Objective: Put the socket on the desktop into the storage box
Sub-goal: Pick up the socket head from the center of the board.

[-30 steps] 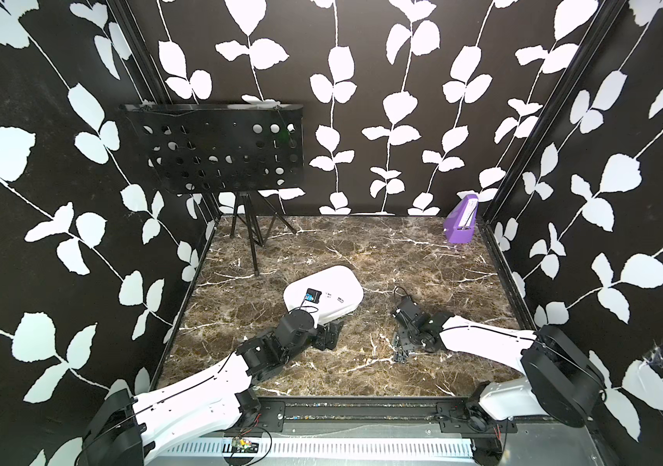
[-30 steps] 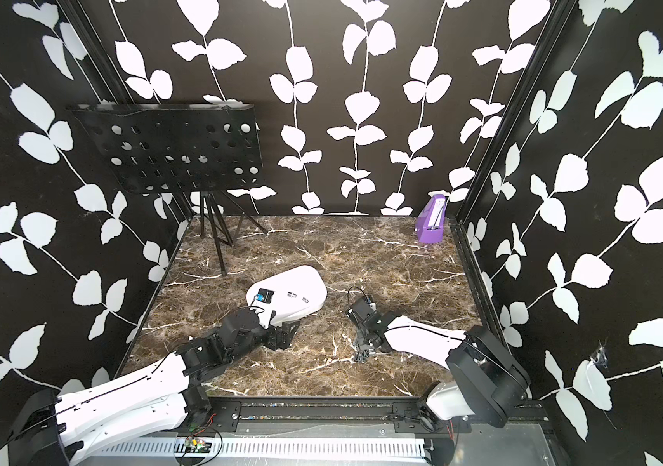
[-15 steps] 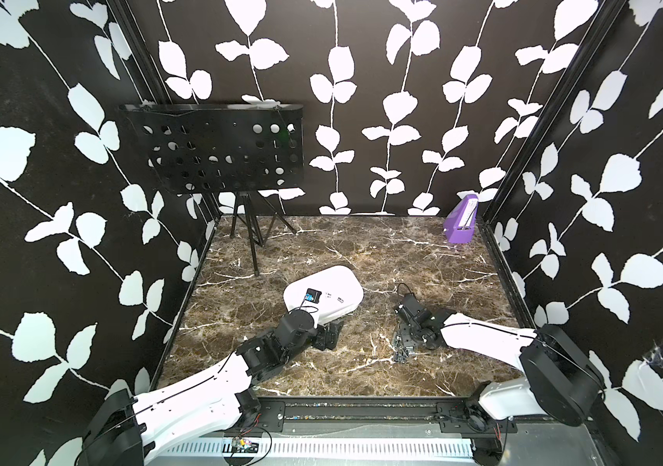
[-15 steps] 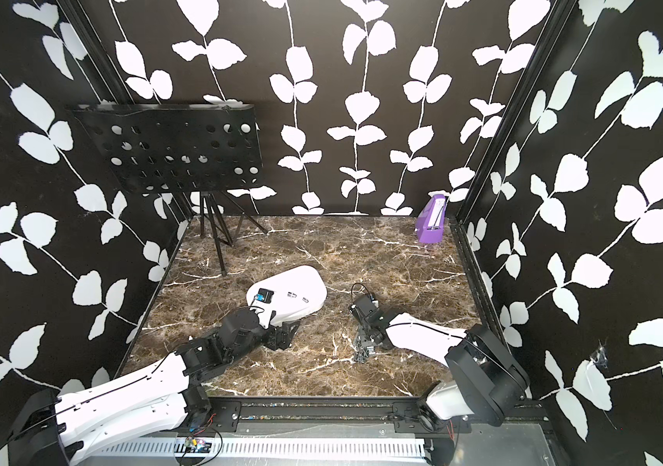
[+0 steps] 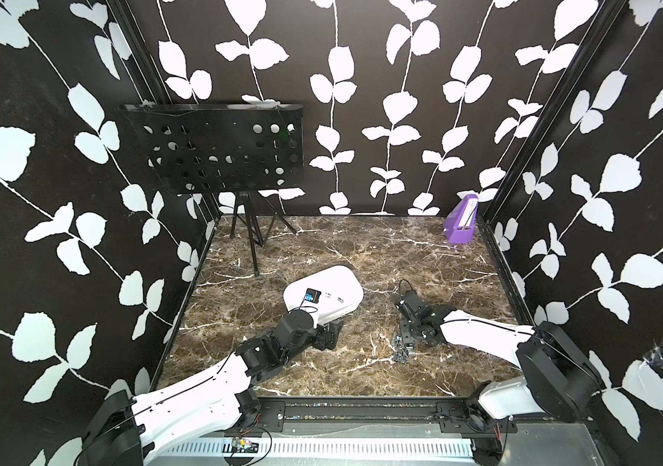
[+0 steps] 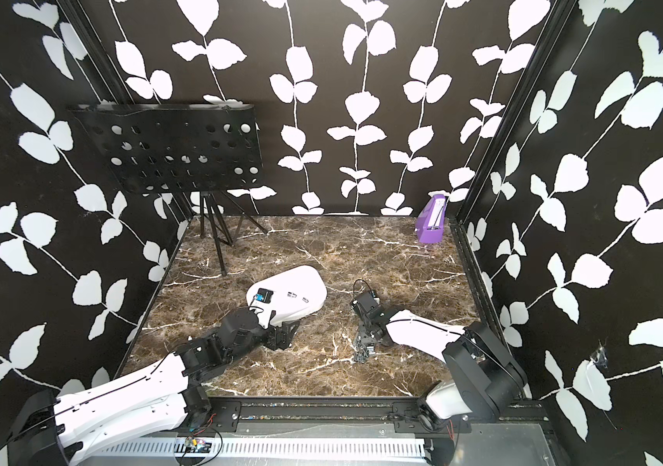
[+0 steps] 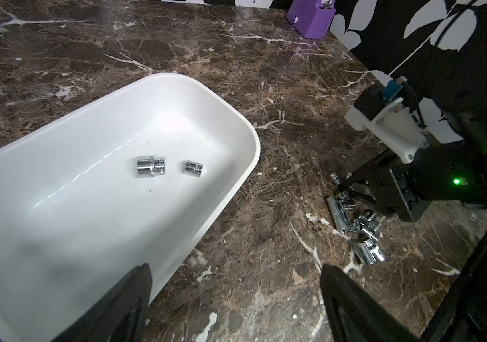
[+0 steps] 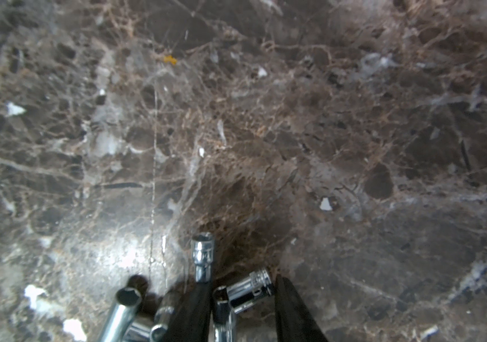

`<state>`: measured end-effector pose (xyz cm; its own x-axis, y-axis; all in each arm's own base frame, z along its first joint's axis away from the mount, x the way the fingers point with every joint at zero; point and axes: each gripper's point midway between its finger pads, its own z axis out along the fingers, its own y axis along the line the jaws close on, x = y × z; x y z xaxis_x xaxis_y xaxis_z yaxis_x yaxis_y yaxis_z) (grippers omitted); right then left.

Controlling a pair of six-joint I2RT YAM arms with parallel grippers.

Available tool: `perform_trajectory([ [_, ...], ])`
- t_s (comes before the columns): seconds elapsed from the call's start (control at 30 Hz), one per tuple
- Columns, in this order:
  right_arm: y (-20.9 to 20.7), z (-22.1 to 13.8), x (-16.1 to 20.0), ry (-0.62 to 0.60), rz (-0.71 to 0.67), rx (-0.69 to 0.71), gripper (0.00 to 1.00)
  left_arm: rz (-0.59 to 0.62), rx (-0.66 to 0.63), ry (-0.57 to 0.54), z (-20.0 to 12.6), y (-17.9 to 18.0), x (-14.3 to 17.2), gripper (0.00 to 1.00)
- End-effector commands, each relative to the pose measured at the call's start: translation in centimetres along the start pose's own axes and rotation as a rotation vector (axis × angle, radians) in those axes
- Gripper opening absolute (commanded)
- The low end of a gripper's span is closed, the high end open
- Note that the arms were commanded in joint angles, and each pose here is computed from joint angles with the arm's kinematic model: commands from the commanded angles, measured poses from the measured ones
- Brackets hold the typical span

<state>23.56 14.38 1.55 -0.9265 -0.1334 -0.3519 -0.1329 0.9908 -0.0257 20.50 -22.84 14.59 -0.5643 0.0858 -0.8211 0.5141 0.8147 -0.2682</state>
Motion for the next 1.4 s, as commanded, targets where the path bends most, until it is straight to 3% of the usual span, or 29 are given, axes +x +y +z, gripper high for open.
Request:
perform_trajectory([
  [0.0, -0.1, 0.9, 1.0, 0.049, -0.005, -0.003, 0.38, -0.004, 0.001, -0.002, -0.2, 0.1, 0.3, 0.89],
  [0.53, 1.1, 0.8, -0.3, 0.019, -0.012, -0.053, 0.35, -0.006, 0.005, -0.007, -0.3, 0.0, 0.1, 0.89],
  [0.83, 1.2, 0.0, -0.8, -0.025, -0.012, -0.073, 0.40, -0.006, 0.006, -0.006, -0.2, 0.0, 0.1, 0.89],
  [1.13, 0.4, -1.7, -1.4, -0.129, 0.033, -0.087, 0.41, -0.005, 0.009, -0.004, -0.2, -0.1, 0.1, 0.89],
  [1.37, 0.1, -1.5, -1.5, -0.130, 0.069, -0.067, 0.38, -0.005, 0.009, -0.004, -0.2, -0.1, 0.2, 0.89],
])
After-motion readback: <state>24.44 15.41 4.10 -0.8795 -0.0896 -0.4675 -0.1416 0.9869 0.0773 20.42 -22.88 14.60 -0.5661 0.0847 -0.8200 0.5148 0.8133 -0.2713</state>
